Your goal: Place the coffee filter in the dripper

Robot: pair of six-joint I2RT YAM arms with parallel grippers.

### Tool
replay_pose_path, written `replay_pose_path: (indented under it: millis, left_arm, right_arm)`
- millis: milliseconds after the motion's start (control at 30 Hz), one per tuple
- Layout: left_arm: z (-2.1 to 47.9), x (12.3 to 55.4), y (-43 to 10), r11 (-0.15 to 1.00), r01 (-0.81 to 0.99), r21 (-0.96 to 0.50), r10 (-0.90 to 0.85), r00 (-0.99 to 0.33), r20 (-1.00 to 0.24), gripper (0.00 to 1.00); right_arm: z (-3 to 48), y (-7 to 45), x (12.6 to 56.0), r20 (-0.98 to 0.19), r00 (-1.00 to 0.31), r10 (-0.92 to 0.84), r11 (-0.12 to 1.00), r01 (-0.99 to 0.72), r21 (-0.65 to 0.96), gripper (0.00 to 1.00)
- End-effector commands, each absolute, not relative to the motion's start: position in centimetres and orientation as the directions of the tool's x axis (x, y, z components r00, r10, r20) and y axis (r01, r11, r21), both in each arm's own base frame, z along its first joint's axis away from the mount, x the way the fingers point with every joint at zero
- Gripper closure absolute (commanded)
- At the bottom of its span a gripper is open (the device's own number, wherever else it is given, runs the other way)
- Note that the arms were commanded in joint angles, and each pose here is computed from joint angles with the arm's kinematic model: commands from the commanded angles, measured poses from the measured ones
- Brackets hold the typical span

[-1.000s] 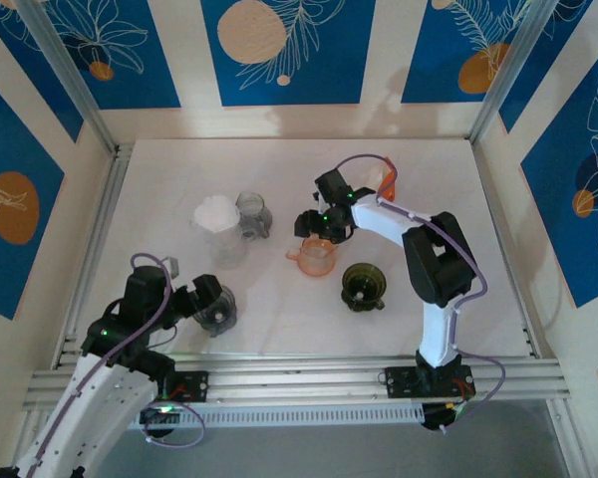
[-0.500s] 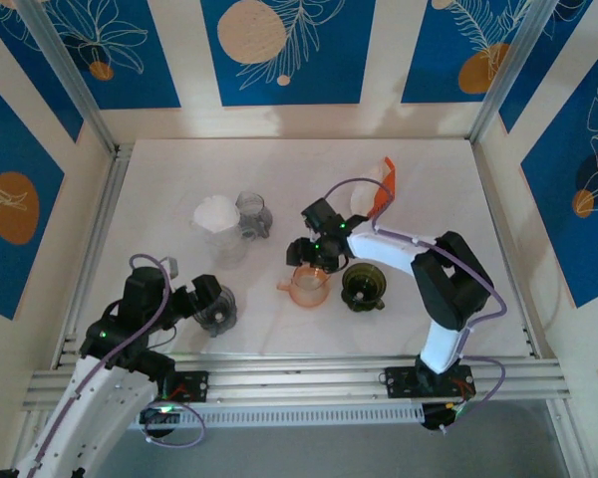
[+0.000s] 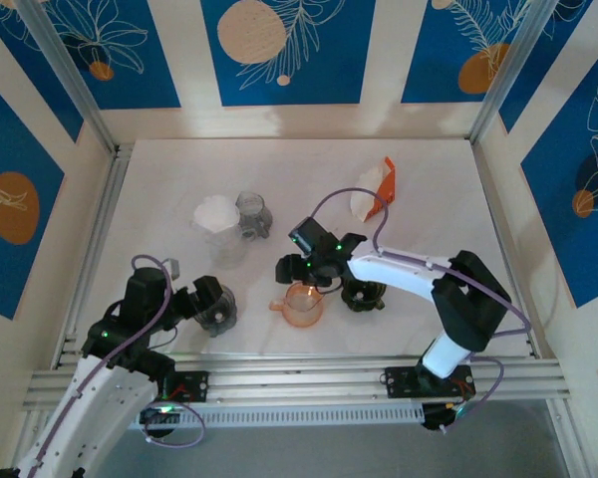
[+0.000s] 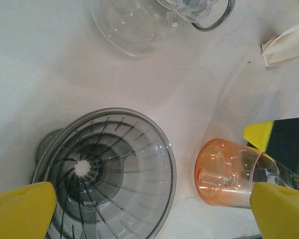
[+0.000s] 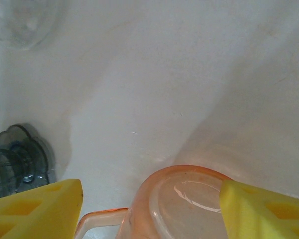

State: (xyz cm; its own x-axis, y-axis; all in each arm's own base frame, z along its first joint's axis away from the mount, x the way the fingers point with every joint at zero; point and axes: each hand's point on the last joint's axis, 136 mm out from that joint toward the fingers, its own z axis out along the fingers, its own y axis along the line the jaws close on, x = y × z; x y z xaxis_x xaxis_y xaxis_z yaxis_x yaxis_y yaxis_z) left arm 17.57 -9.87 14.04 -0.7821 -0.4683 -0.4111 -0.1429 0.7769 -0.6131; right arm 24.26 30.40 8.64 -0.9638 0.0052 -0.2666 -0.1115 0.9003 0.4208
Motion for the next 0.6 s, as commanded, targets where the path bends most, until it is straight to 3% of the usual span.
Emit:
replay_pose_path:
  millis: [0,233,567]
  left_arm:
    - [14.0,17.5,-9.9,0.767,-0.14,-0.626,-0.474,-0.781,-0.407,0.0]
    - [14.4,17.7,-9.9,0.771,-0.13,-0.624,-0.471,-0.775,-0.42,0.0]
    - [13.9,18.1,-10.3,0.76,-0.131,-0.637,-0.476,-0.779,-0.408,0.0]
  right_arm:
    - [11.0,29.0,24.8,-0.352,-0.936,0.009,0.915,-0.134,0.38,0.26]
    - [14.9,25.4,24.0,-0.454,-0.891,-0.023,0.94,-0.173,0.293,0.26]
    - [13.3,14.3,19.8,-0.423,-0.892,0.158,0.974,0.072,0.213,0.25]
